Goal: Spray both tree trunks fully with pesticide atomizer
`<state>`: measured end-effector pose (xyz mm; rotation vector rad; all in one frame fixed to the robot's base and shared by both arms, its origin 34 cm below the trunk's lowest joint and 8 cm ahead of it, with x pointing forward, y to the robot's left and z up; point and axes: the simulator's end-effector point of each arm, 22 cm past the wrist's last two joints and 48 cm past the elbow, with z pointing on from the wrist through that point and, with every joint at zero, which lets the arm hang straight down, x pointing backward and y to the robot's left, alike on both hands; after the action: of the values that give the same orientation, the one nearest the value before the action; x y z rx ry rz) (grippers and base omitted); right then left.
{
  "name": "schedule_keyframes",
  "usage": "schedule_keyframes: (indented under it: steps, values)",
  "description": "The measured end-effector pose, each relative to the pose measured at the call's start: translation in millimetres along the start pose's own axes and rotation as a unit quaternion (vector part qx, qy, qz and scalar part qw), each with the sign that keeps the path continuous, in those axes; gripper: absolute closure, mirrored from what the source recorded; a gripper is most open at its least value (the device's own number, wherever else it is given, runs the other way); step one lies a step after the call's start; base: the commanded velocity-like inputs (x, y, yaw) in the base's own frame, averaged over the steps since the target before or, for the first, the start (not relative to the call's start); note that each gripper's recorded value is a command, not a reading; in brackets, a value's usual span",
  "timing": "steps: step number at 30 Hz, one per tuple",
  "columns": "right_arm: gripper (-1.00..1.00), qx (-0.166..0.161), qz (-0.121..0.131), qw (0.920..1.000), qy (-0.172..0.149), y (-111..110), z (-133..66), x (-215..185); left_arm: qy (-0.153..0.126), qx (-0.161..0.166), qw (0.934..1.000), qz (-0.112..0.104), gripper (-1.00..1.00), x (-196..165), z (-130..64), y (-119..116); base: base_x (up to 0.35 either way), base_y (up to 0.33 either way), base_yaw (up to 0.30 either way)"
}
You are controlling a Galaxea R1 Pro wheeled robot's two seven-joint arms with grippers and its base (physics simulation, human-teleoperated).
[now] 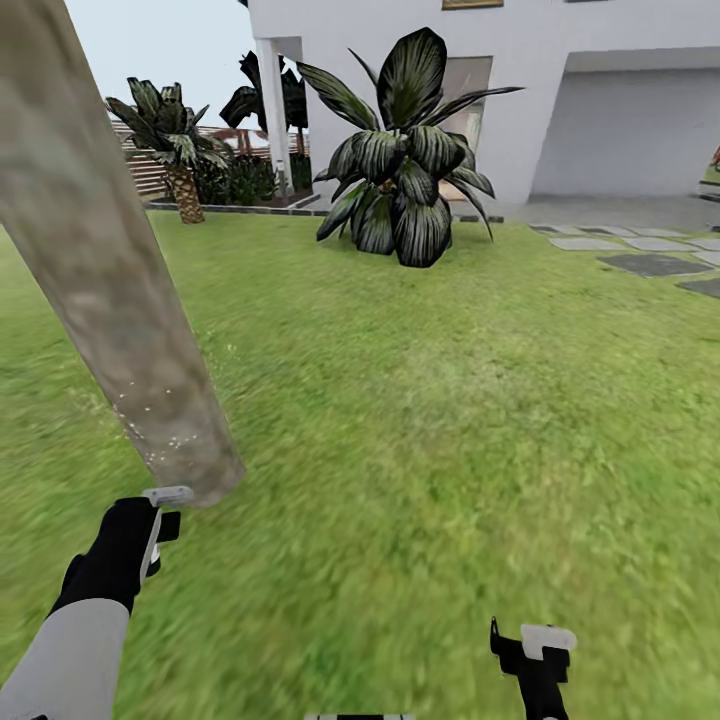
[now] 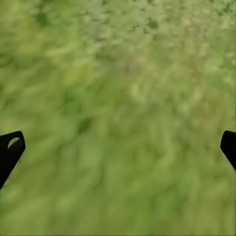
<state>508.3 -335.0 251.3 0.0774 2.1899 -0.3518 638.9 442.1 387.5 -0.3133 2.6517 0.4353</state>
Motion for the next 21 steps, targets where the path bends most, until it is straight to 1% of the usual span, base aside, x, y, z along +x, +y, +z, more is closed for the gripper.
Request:
schedule_keyframes:
  steps: [5, 6, 19, 21]
  values:
    - [-1.0, 0.0, 0.0, 1.0, 0.0, 0.0, 0.0, 0.0, 0.0, 0.0, 1.0, 0.0, 1.0, 0.0, 0.0, 0.0, 0.22, -0.202, 0.273]
    - [-1.0, 0.0, 0.0, 1.0, 0.0, 0.0, 0.0, 0.0, 0.0, 0.0, 1.0, 0.0, 1.0, 0.0, 0.0, 0.0, 0.191, -0.22, 0.109]
    - [-1.0, 0.0, 0.0, 1.0, 0.0, -0.1, 0.0, 0.2, 0.0, 0.0, 1.0, 0.0, 1.0, 0.0, 0.2, -0.1, 0.106, -0.262, 0.011]
    - [-1.0, 0.0, 0.0, 1.0, 0.0, -0.1, 0.0, 0.1, 0.0, -0.001, 1.0, 0.0, 1.0, 0.0, 0.2, 0.0, 0.099, -0.269, 0.094]
